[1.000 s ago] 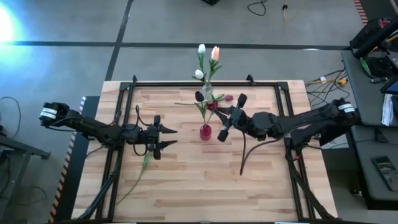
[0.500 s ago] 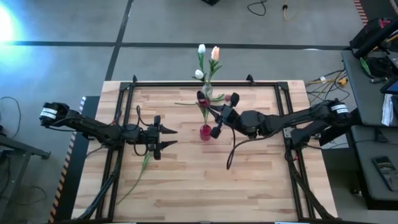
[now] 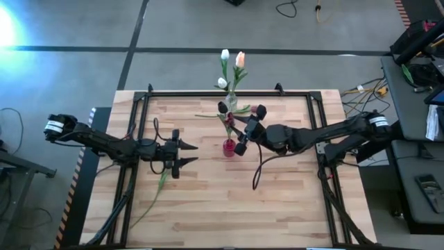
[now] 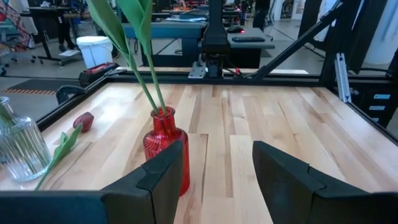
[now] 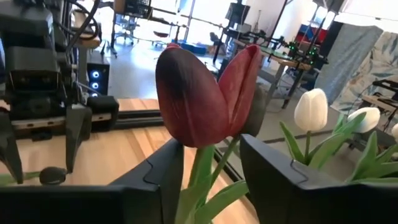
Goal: Sort flowers into vase by color
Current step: Put the bottom red flower into the red vase
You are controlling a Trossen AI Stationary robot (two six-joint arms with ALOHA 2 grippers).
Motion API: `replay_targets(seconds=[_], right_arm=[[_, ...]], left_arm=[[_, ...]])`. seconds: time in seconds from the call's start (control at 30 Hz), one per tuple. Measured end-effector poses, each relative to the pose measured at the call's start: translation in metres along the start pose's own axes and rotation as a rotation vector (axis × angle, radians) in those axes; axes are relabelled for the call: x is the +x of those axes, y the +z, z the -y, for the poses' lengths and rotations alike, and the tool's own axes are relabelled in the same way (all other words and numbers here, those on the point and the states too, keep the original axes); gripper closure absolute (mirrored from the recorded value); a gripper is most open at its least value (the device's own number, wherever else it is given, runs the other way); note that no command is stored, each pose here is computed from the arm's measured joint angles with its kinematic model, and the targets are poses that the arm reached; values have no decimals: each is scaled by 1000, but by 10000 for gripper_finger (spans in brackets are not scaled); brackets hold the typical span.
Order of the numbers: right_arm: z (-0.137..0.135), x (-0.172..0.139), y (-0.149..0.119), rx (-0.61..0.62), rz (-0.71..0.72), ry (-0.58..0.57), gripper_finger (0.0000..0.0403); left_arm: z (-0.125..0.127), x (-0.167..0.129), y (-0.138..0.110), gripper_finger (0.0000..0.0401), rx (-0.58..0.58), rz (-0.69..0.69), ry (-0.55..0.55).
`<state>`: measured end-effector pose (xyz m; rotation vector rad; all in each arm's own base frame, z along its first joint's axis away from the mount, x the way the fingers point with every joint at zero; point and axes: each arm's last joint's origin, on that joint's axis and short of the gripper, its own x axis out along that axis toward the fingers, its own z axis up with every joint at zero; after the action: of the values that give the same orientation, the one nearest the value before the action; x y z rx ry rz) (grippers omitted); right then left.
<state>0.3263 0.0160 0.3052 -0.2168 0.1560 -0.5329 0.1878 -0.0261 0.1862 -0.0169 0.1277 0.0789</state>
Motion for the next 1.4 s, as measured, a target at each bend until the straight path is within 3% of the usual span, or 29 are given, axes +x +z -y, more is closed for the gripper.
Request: replay_targets(seconds=[0.4,0.9,1.17,1.4], right_arm=[[1,3,-11,87,-87,44,240],[-3,4,-24,130,-191,99,135],[0,-2,-24,105,-242,104,136],[9,-7,-6,51,-342,46,137]], left_arm=[[0,0,1,223,-9,-1,0],[0,0,0,223,-18,-9,-7],[0,0,0,223,-18,-9,-7],[0,0,0,223,-16,-15,-7]])
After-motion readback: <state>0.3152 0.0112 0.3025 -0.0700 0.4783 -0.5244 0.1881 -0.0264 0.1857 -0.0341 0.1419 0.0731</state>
